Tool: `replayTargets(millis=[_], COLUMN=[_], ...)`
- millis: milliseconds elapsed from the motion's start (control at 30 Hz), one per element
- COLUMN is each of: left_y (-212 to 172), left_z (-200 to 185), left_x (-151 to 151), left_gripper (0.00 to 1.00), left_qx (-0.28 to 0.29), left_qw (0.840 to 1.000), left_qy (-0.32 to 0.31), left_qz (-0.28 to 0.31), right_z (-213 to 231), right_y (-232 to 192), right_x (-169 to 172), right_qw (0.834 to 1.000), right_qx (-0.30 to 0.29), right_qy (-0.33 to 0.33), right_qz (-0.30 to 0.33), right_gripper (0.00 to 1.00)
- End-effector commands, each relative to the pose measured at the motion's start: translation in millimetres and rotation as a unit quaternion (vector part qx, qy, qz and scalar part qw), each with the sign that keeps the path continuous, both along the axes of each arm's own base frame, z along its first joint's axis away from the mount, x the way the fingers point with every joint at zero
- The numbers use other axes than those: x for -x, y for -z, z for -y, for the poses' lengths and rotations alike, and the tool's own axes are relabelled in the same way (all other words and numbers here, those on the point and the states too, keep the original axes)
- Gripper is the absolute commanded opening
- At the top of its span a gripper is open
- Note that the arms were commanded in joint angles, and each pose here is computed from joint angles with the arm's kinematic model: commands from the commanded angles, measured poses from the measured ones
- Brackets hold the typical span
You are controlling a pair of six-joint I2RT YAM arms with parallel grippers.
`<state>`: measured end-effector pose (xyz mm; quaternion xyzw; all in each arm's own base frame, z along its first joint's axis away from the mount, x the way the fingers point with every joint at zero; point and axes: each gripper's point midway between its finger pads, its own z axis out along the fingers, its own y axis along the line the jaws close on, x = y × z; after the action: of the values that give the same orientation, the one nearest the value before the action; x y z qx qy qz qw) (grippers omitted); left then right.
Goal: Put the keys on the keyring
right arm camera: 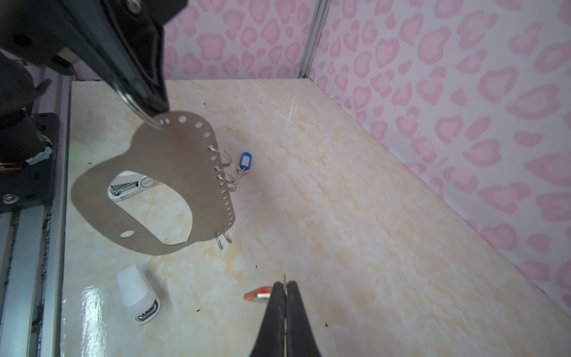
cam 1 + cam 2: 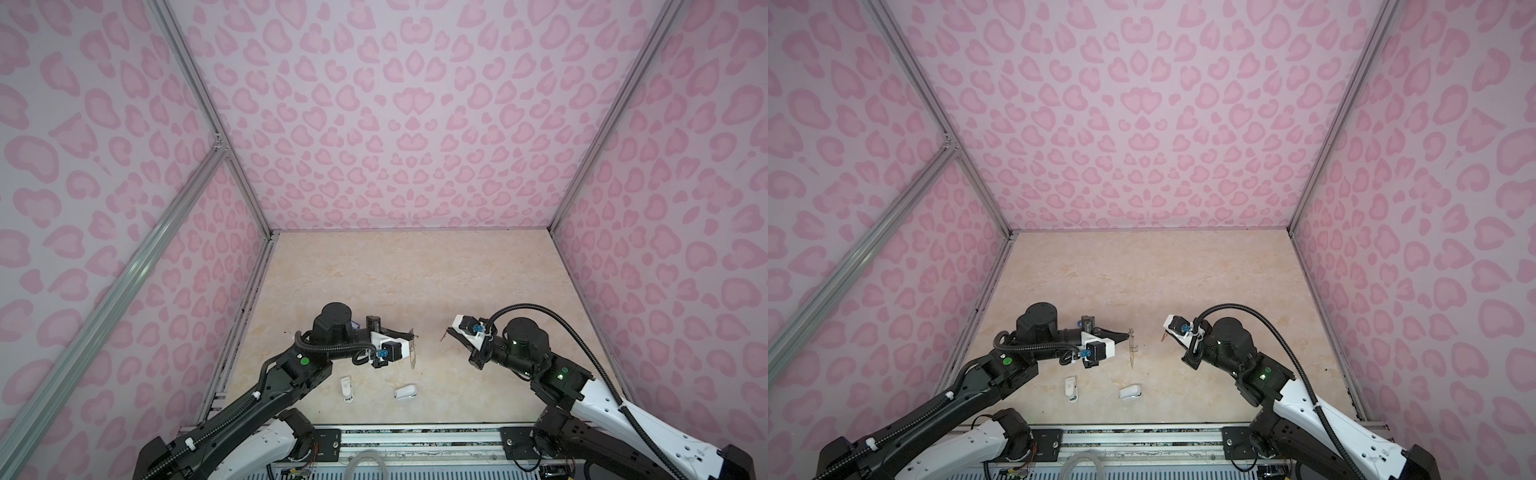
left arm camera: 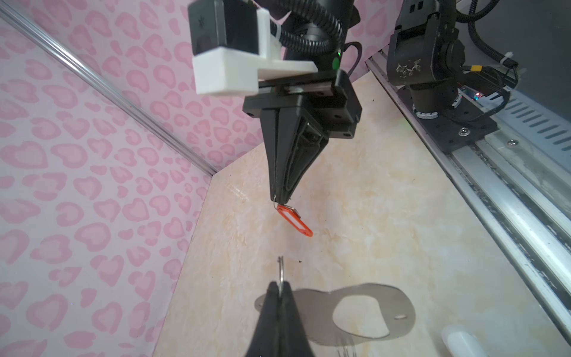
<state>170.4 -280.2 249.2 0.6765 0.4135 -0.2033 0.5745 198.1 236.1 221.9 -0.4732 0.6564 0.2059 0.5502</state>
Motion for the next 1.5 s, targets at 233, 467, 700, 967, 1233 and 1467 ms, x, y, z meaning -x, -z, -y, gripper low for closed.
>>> replayTargets(millis=[233, 467, 700, 967, 1233, 1467], left_y=[9, 10, 11, 11, 12, 10], left_z=[21, 28, 32, 34, 35, 38], left_x=[18, 25, 27, 30, 33, 33], left_gripper=[0.03, 0.03, 0.03, 0.03, 0.03, 0.03], left_qx=[-0.037, -0.050, -0.058, -0.063, -0.070, -0.074], left_qw=[0.996, 0.994, 0.992, 0.991, 0.989, 0.988], left_qy=[0.076, 0.097, 0.105, 0.112, 0.118, 0.118], left_qz=[-0.012, -0.018, -0.027, -0.038, -0.050, -0.068], right_z=[-17, -21, -29, -33, -34, -32], right_y=[-25, -26, -26, -22, -20, -24], right_x=[36, 47, 57, 63, 62, 65], right_qw=[0.991, 0.986, 0.982, 0.979, 0.977, 0.975], right_qx=[-0.008, 0.006, 0.019, 0.034, 0.047, 0.045], right_qy=[-0.122, -0.151, -0.175, -0.188, -0.187, -0.188], right_qz=[0.053, 0.065, 0.071, 0.075, 0.090, 0.108], right_gripper=[0.00, 0.00, 0.00, 0.00, 0.00, 0.00])
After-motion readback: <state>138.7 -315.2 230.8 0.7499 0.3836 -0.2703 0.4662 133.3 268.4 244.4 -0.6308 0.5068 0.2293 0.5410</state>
